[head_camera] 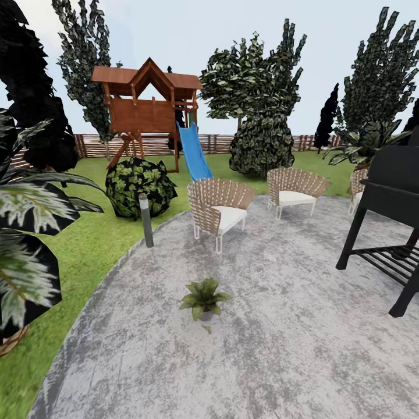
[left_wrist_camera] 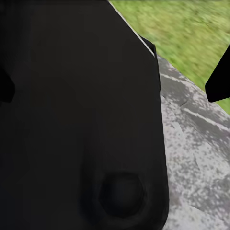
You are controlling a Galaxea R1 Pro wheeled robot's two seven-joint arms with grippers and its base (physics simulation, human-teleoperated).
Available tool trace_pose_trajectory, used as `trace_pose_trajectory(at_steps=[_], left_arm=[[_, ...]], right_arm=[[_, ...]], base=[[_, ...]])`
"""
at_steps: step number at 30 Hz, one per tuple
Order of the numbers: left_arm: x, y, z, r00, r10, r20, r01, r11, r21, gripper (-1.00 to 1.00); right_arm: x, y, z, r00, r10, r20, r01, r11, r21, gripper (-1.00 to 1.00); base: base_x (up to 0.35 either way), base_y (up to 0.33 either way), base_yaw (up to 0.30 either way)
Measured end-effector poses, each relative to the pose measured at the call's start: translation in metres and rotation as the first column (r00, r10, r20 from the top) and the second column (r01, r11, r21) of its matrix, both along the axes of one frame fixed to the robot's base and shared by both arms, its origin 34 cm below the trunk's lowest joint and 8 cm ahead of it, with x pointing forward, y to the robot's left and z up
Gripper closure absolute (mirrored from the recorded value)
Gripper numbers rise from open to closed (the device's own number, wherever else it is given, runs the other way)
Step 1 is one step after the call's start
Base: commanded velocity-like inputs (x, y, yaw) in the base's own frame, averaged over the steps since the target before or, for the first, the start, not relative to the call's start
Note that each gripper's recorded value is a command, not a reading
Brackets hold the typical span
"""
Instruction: Pick up the pesticide atomizer in the garden and spray insectifuge to fully cover both potted plants in the garden.
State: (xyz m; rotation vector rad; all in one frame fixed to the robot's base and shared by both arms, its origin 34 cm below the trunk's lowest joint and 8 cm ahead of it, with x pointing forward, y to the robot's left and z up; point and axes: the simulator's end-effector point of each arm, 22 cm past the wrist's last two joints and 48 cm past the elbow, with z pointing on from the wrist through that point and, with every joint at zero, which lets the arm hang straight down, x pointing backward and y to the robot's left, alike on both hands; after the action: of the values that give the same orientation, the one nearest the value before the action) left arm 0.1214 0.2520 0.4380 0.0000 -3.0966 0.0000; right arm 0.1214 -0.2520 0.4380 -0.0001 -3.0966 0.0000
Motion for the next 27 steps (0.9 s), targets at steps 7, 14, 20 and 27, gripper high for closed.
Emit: trace_pose_trajectory(at_steps=[7, 14, 20, 27], left_arm=[[-0.001, -0.001, 0.0, 1.0, -0.003, 0.001, 0.003, 1.0, -0.002, -1.0], [0.001, -0.001, 0.0, 1.0, 0.002, 0.004, -0.002, 1.0, -0.001, -1.0], [0.013, 0.001, 0.0, 1.0, 0.003, 0.028, -0.003, 1.0, 0.003, -1.0], [0.042, 0.028, 0.0, 0.996, 0.002, 0.087, -0.005, 0.999, 0.037, -1.0]], right_arm=[[0.009, 0.01, 0.0, 1.0, 0.004, 0.014, -0.004, 1.0, 0.019, -1.0], [0.043, 0.038, 0.0, 0.997, -0.002, 0.075, -0.002, 0.999, 0.052, -1.0], [0.063, 0.033, 0.001, 0.992, -0.005, 0.123, -0.001, 0.999, 0.045, -1.0], [0.089, 0.003, 0.003, 0.981, -0.001, 0.192, 0.0, 1.0, 0.007, -1.0]], base=[[0.0, 0.0, 0.0], [0.0, 0.0, 0.0], [0.0, 0.0, 0.0], [0.0, 0.0, 0.0]])
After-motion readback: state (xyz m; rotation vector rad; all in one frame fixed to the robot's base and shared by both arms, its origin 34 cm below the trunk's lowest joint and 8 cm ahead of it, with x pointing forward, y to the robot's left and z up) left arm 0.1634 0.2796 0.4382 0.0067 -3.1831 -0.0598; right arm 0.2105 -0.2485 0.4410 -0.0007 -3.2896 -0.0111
